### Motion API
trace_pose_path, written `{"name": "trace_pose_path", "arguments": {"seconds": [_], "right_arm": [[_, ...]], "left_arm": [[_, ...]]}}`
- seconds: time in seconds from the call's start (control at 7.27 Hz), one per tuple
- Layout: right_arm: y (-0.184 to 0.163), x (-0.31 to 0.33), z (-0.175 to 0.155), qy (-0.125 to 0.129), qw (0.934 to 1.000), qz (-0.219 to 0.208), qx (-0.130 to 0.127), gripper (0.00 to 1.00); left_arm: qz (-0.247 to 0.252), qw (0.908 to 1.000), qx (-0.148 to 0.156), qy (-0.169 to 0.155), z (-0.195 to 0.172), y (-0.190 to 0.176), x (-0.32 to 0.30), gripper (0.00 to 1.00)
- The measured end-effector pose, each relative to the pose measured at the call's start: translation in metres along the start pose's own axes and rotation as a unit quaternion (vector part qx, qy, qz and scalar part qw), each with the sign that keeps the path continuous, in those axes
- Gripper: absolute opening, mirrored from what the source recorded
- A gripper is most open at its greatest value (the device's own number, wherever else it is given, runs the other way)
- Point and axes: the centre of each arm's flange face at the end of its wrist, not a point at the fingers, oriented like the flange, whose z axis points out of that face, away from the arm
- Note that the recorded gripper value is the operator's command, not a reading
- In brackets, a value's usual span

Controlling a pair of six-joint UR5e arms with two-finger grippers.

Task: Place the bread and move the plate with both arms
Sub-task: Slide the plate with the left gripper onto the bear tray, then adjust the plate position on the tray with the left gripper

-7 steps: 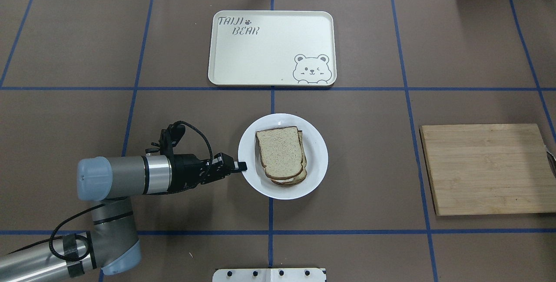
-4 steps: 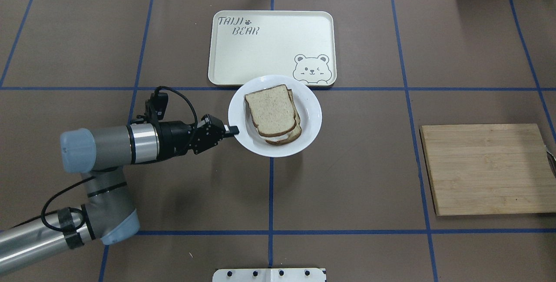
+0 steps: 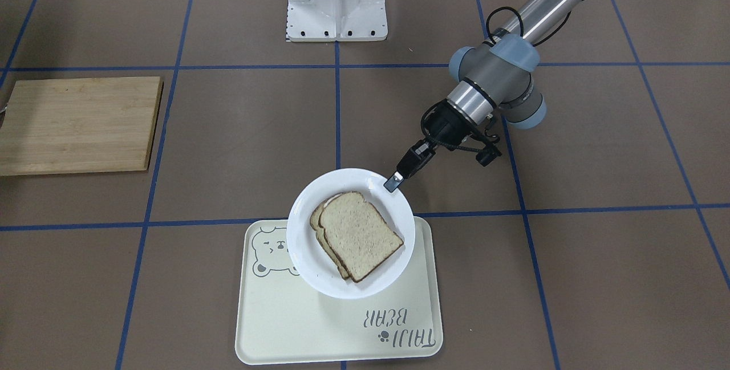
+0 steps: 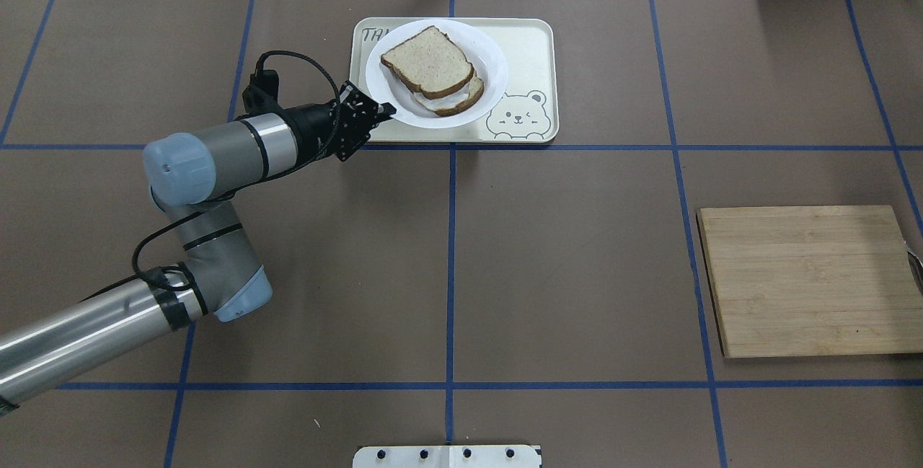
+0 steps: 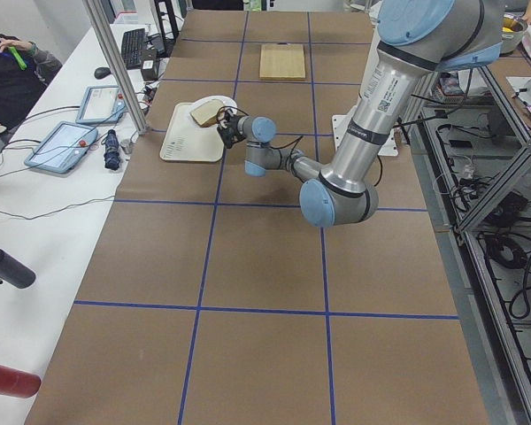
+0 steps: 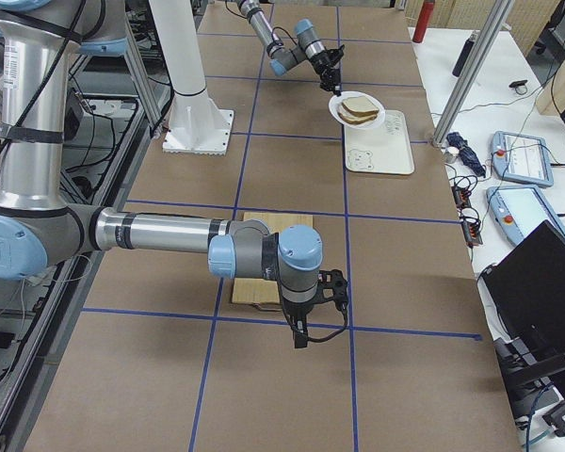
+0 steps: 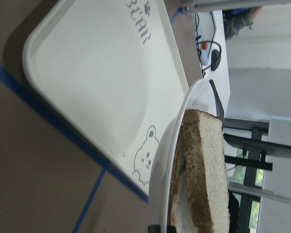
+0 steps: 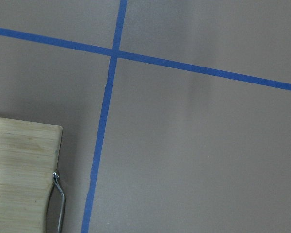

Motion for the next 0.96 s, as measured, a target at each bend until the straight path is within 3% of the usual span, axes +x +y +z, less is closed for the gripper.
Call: {"name": "trace_pose_path", "arguments": {"seconds": [0.55, 0.69, 0.83, 0.96], "right_arm": [[-0.001, 0.001, 0.001, 0.000, 1.0000, 0.001, -0.001, 1.00], [-0.001, 0.001, 0.001, 0.001, 1.0000, 0.001, -0.001, 1.00], [-0.001, 0.001, 0.001, 0.001, 1.0000, 0.002, -0.001, 1.00], [-0.001, 0.001, 0.001, 0.001, 1.0000, 0.002, -0.001, 1.00]], "left_arm": [[-0.007, 0.9960, 0.082, -0.035, 0.078, -0.004, 0.003, 0.00], [-0.006, 0.9955, 0.087, -0.038, 0.089, 0.001, 0.004, 0.10], [-0.004, 0.9955, 0.086, -0.042, 0.094, 0.006, 0.002, 0.61], [-0.002, 0.9956, 0.083, -0.043, 0.095, 0.011, 0.000, 0.85]]}}
